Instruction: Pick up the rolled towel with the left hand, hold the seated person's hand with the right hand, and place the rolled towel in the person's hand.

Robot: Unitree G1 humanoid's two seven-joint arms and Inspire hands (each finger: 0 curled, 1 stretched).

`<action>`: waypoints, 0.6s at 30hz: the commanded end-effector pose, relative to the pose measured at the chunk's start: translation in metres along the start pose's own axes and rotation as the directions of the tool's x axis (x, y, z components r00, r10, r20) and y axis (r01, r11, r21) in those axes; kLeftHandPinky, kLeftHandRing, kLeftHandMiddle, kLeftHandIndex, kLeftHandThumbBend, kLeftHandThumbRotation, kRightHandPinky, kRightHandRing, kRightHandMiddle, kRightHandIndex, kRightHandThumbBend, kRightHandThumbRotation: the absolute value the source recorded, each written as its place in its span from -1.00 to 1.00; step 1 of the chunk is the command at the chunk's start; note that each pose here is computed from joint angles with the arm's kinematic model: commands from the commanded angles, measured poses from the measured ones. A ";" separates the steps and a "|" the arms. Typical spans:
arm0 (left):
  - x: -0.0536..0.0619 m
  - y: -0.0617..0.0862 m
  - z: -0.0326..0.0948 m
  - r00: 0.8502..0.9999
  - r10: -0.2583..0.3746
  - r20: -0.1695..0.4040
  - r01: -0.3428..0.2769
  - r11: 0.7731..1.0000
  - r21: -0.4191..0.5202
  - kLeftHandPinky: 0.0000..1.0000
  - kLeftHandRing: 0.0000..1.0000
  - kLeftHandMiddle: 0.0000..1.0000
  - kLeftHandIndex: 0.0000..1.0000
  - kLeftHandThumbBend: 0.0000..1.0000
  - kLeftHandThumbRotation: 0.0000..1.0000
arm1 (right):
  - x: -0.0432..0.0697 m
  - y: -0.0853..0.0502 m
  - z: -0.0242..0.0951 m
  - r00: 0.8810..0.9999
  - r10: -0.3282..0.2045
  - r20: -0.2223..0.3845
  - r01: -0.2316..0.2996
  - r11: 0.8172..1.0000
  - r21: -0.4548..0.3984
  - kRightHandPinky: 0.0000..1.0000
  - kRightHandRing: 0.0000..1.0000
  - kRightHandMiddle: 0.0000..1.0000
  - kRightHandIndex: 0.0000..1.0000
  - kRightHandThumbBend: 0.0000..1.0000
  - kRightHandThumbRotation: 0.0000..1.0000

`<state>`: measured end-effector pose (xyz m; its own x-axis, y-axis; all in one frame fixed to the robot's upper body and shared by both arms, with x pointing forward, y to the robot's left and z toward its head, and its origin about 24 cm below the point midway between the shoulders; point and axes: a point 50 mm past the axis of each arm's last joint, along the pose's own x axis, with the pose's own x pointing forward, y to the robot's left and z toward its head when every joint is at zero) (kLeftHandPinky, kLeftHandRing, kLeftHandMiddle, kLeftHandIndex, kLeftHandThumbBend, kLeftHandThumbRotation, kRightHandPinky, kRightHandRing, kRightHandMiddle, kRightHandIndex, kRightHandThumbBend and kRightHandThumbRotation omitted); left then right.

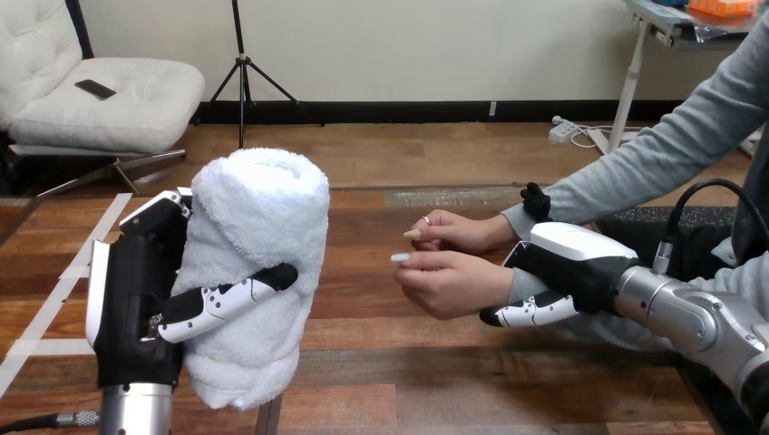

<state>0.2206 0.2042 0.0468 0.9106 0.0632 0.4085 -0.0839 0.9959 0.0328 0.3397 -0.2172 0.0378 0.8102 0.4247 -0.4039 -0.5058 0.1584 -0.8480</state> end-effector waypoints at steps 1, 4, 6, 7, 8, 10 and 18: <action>0.024 -0.006 0.017 0.992 -0.016 0.123 0.018 1.000 -0.015 -0.46 -0.37 -0.24 -0.15 0.11 -1.00 | 0.001 -0.027 0.004 0.996 -0.084 0.020 0.084 0.996 0.007 -0.39 -0.36 -0.30 -0.28 0.05 0.14; 0.024 -0.006 0.017 0.993 -0.015 0.121 0.017 1.000 -0.017 -0.46 -0.37 -0.24 -0.15 0.11 -1.00 | 0.001 -0.027 0.004 0.996 -0.085 0.019 0.085 0.996 0.002 -0.41 -0.38 -0.31 -0.30 0.05 0.13; 0.024 -0.006 0.016 0.993 -0.015 0.119 0.017 1.000 -0.015 -0.46 -0.37 -0.24 -0.15 0.11 -1.00 | 0.001 -0.027 0.004 0.996 -0.085 0.019 0.085 0.996 -0.001 -0.43 -0.40 -0.32 -0.32 0.06 0.12; 0.024 -0.006 0.016 0.993 -0.014 0.118 0.016 1.000 -0.014 -0.46 -0.37 -0.24 -0.15 0.10 -1.00 | 0.001 -0.028 0.004 0.996 -0.085 0.018 0.085 0.996 -0.002 -0.43 -0.39 -0.32 -0.32 0.06 0.13; 0.024 -0.006 0.016 0.993 -0.014 0.118 0.016 1.000 -0.014 -0.46 -0.37 -0.24 -0.15 0.10 -1.00 | 0.001 -0.028 0.004 0.996 -0.085 0.017 0.085 0.996 -0.003 -0.42 -0.39 -0.31 -0.32 0.06 0.13; 0.024 -0.006 0.015 0.993 -0.012 0.116 0.014 1.000 -0.014 -0.46 -0.37 -0.23 -0.15 0.11 -1.00 | 0.001 -0.028 0.004 0.996 -0.087 0.017 0.087 0.996 -0.003 -0.41 -0.38 -0.31 -0.31 0.07 0.13; 0.025 -0.008 0.014 0.994 -0.003 0.111 0.004 1.000 -0.016 -0.45 -0.36 -0.23 -0.14 0.12 -1.00 | -0.001 -0.031 0.004 0.994 -0.103 0.032 0.103 0.995 0.004 -0.47 -0.42 -0.34 -0.33 0.08 0.14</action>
<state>0.2206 0.2041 0.0468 0.9103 0.0676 0.4083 -0.0879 0.9956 0.0312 0.3402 -0.2184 0.0390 0.8166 0.4220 -0.3938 -0.5001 0.1767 -0.8477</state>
